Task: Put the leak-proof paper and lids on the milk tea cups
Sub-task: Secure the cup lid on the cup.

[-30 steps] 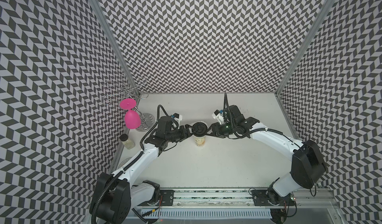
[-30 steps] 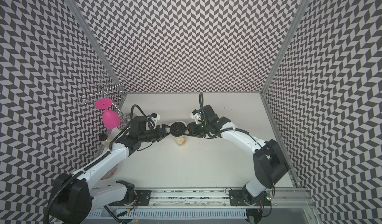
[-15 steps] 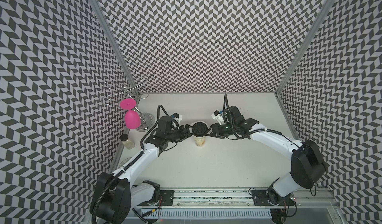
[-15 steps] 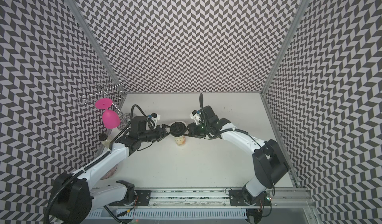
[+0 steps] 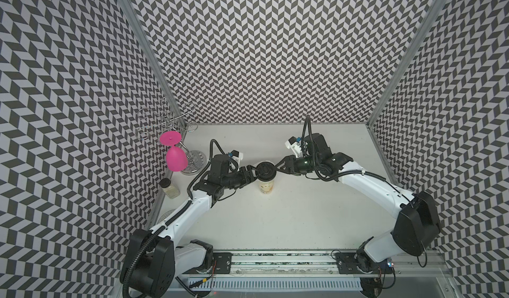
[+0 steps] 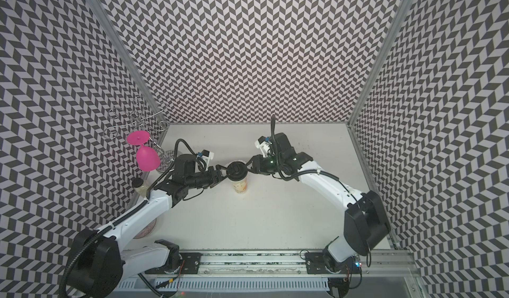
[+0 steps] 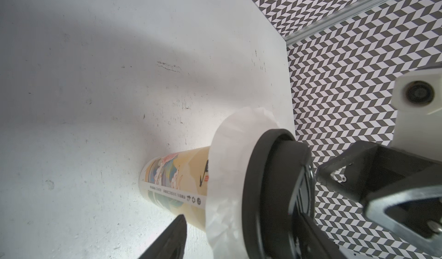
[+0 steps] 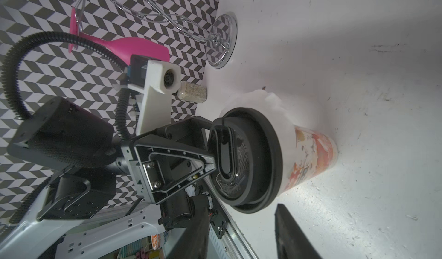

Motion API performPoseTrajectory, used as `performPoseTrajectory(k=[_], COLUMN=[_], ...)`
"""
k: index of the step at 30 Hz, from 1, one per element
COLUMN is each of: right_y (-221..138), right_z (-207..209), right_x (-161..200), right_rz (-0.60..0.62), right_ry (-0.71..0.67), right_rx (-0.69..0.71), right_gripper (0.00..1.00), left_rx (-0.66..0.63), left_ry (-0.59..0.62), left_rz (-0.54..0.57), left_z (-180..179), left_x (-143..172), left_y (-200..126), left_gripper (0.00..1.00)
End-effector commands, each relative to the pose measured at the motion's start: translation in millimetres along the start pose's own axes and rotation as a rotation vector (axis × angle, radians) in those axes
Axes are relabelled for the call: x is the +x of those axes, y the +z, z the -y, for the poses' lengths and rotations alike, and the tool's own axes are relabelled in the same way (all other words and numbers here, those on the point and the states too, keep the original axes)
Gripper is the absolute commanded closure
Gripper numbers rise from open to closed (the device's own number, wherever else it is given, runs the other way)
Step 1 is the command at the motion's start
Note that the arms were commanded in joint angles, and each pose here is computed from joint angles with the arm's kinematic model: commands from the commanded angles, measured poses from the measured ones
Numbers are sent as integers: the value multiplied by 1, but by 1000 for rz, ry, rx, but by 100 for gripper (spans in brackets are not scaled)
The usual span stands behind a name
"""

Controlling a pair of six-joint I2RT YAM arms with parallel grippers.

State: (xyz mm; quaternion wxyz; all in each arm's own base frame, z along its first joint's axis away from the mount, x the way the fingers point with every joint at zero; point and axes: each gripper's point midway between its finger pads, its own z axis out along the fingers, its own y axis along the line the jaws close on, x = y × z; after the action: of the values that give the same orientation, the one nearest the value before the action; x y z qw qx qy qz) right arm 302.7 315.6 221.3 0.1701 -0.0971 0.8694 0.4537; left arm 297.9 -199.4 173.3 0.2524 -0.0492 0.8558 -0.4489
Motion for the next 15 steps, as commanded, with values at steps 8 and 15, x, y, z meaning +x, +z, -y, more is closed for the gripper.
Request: performPoseTrajectory(k=[8,15], right_y=[13,21], right_z=[10,14], right_x=[-20,-18], right_rz=[8,-17], right_ry=[-2,6], right_rx=[20,12], right_gripper=[62,66], left_rx=[-127,-126], left_ry=[-60,-60], left_rz=[-53,-53], left_z=[-36,-36], left_x=[19,18], left_y=[4,4], left_gripper=[28,28])
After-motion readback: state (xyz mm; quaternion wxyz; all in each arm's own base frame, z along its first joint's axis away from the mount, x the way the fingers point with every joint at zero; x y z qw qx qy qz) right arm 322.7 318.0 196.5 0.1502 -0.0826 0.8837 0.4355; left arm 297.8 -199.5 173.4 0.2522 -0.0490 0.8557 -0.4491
